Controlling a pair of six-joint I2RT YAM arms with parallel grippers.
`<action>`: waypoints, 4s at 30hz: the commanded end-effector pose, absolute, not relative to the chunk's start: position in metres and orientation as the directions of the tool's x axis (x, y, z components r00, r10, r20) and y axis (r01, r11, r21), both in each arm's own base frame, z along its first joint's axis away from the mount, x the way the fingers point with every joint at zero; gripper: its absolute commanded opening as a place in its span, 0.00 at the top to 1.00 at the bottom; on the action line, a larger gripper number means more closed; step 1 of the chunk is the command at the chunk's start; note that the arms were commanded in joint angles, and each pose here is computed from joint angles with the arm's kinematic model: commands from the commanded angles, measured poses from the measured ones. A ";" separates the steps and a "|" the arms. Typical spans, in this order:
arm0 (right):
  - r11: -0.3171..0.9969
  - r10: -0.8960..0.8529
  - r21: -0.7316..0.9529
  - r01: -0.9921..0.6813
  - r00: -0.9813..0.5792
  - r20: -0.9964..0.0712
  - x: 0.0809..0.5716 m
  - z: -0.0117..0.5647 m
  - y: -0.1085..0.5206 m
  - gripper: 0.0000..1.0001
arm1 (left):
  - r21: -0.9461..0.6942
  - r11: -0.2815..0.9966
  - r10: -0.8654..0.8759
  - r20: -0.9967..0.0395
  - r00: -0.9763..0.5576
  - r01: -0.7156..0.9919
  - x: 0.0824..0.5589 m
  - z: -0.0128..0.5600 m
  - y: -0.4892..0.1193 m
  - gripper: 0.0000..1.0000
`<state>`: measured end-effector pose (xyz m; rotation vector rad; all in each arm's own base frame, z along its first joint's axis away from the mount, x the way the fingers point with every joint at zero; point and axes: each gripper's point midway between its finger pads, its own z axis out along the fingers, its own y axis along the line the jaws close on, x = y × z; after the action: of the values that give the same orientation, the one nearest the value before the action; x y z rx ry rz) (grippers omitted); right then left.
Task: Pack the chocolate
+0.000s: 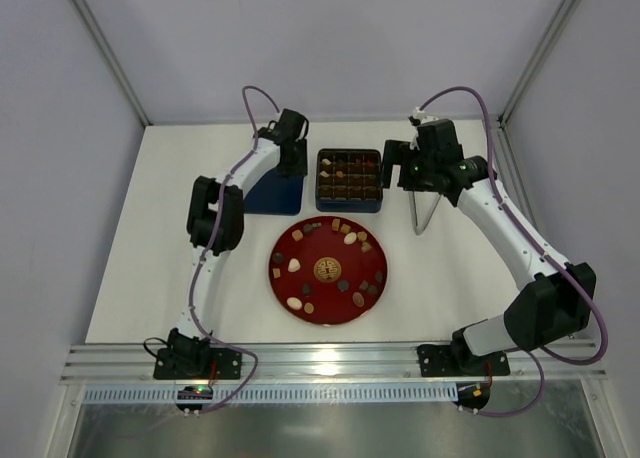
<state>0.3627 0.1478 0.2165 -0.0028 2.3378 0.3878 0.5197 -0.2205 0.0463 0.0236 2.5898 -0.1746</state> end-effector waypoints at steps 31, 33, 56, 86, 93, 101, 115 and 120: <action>0.946 0.110 0.286 -0.155 -0.676 -0.729 0.364 0.240 0.152 0.05 | -0.116 0.990 -0.009 -0.610 -0.793 0.078 0.540 0.084 -0.239 0.58; 0.945 0.111 0.287 -0.155 -0.675 -0.730 0.363 0.241 0.152 0.05 | -0.130 0.988 -0.010 -0.609 -0.793 0.088 0.537 0.083 -0.242 0.57; 0.946 0.104 0.286 -0.153 -0.691 -0.715 0.361 0.231 0.152 0.05 | -0.088 0.991 0.037 -0.540 -0.841 0.100 0.528 0.044 -0.243 0.60; 0.843 0.111 0.468 -0.264 -0.767 -0.632 0.372 0.191 0.252 0.13 | -0.025 0.996 0.057 -0.508 -0.860 0.080 0.525 0.037 -0.231 1.00; 0.819 0.112 0.497 -0.287 -0.770 -0.628 0.381 0.178 0.287 0.17 | -0.056 0.996 0.034 -0.534 -0.845 0.076 0.529 0.067 -0.225 1.00; 0.796 0.128 0.525 -0.300 -0.765 -0.631 0.394 0.167 0.336 0.24 | -0.079 0.994 0.015 -0.541 -0.841 0.069 0.530 0.082 -0.221 1.00; 0.766 0.224 0.587 -0.261 -0.748 -0.625 0.433 0.132 0.383 0.39 | -0.128 0.990 -0.025 -0.542 -0.840 0.053 0.529 0.102 -0.217 1.00; 0.769 0.214 0.581 -0.268 -0.748 -0.628 0.436 0.132 0.393 0.41 | -0.127 0.992 -0.049 -0.535 -0.844 0.023 0.530 0.104 -0.203 1.00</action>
<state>0.4220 0.3730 0.0900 -0.0360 2.3804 0.8223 0.5197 -0.2109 0.0484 0.0308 2.6629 -0.1173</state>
